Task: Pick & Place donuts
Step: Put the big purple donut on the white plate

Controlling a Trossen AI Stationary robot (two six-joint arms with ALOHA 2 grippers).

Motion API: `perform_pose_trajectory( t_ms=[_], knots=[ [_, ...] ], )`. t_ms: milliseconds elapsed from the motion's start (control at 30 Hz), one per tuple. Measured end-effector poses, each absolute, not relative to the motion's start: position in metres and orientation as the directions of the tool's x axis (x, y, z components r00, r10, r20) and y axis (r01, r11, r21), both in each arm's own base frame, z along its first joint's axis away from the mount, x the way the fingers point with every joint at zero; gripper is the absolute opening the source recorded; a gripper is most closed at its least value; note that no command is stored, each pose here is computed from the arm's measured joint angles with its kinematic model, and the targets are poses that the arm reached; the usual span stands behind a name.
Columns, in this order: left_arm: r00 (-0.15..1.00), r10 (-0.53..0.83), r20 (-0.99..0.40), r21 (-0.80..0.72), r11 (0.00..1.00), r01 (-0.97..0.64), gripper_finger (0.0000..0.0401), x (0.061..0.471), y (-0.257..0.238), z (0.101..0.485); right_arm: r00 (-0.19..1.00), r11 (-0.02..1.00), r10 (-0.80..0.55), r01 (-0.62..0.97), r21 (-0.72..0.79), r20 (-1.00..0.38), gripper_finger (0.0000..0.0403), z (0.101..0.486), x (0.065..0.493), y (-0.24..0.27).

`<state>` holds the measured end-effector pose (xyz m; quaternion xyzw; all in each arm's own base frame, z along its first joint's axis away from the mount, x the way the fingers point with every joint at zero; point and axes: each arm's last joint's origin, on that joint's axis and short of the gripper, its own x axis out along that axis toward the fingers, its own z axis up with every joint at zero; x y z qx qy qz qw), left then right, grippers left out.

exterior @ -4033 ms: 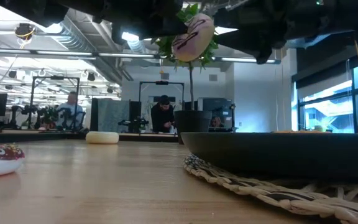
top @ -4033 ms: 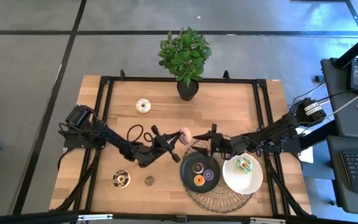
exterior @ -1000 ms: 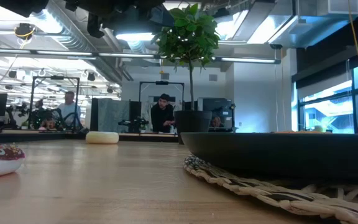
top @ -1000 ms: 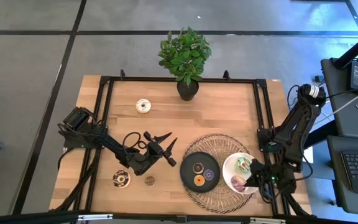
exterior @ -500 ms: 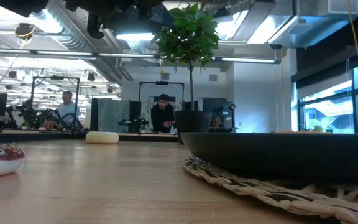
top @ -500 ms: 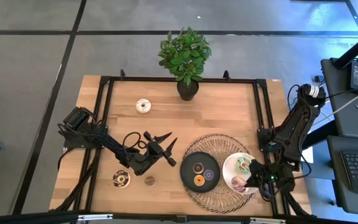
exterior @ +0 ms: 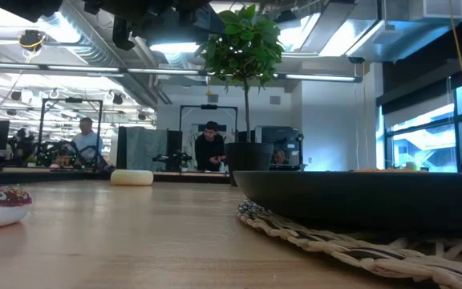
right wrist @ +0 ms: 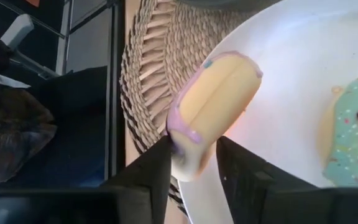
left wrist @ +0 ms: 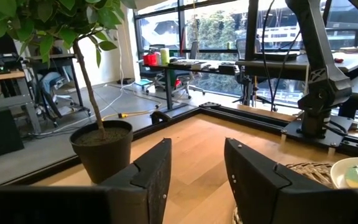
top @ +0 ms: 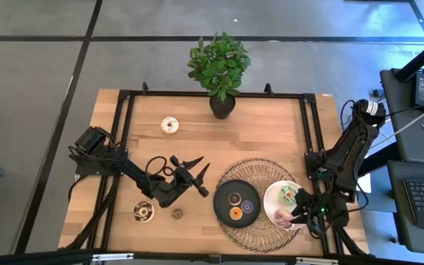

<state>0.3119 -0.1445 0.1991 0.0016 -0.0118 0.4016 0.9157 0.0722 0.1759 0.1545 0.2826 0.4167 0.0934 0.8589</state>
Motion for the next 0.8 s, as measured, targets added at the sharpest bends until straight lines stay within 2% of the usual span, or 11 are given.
perform_pose_trajectory(
  t_ms=[167, 367, 667, 800],
  knots=[
    [0.677, 0.735, 0.023, -0.007, 0.677, -0.736, 0.0148, 0.3119, -0.1445, 0.1991, 0.627, 0.819, 0.401, 0.082, 0.569, -0.668, 0.0135, 0.1544, 0.0720, 0.1761],
    [0.677, 0.735, 0.023, -0.006, 0.677, -0.736, 0.0144, 0.3119, -0.1445, 0.1991, 0.582, 0.809, 0.384, 0.163, 0.565, -0.717, 0.0130, 0.1506, 0.0696, 0.1724],
    [0.677, 0.735, 0.022, -0.003, 0.677, -0.736, 0.0147, 0.3119, -0.1445, 0.1989, 0.574, 0.815, 0.376, 0.168, 0.554, -0.727, 0.0130, 0.1507, 0.0689, 0.1705],
    [0.677, 0.735, 0.021, 0.003, 0.677, -0.736, 0.0144, 0.3119, -0.1445, 0.1984, 0.544, 0.835, 0.311, 0.235, 0.497, -0.779, 0.0130, 0.1589, 0.0674, 0.1669]
  ],
)
